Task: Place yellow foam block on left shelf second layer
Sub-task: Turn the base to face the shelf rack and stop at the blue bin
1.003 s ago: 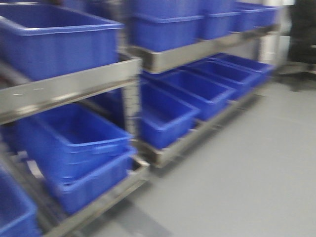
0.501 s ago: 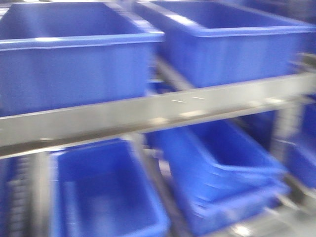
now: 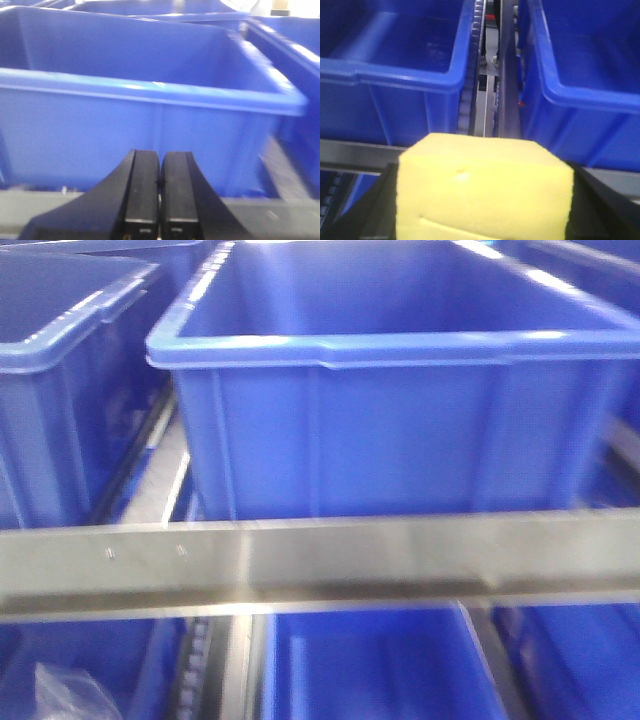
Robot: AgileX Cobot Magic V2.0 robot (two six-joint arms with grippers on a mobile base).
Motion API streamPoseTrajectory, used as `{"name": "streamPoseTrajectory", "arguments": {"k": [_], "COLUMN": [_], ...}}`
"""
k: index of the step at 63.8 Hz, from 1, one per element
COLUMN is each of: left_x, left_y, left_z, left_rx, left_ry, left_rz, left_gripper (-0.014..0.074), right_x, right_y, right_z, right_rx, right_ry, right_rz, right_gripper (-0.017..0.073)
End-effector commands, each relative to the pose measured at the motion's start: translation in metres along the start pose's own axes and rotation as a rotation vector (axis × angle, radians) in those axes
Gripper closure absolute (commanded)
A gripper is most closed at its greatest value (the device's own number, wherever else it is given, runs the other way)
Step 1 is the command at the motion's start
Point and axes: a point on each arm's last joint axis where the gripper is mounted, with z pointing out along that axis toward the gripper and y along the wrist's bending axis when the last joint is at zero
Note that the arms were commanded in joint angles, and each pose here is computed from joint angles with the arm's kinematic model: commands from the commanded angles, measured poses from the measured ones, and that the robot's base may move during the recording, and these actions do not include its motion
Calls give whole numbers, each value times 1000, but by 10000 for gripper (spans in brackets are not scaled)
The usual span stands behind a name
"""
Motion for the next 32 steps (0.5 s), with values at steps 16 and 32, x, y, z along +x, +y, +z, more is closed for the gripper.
{"name": "streamPoseTrajectory", "arguments": {"k": [16, 32], "left_x": [1, 1], "left_y": [-1, -1], "left_z": [1, 1], "left_rx": [14, 14], "left_ry": [-52, -52], "left_rz": [-6, -6], "left_gripper": [457, 457], "right_x": [-15, -15], "right_y": [0, 0], "right_z": [-1, -1], "right_rx": [-5, -5], "right_ry": [-90, -90], "right_rz": [-27, -27], "right_gripper": [304, 304]}}
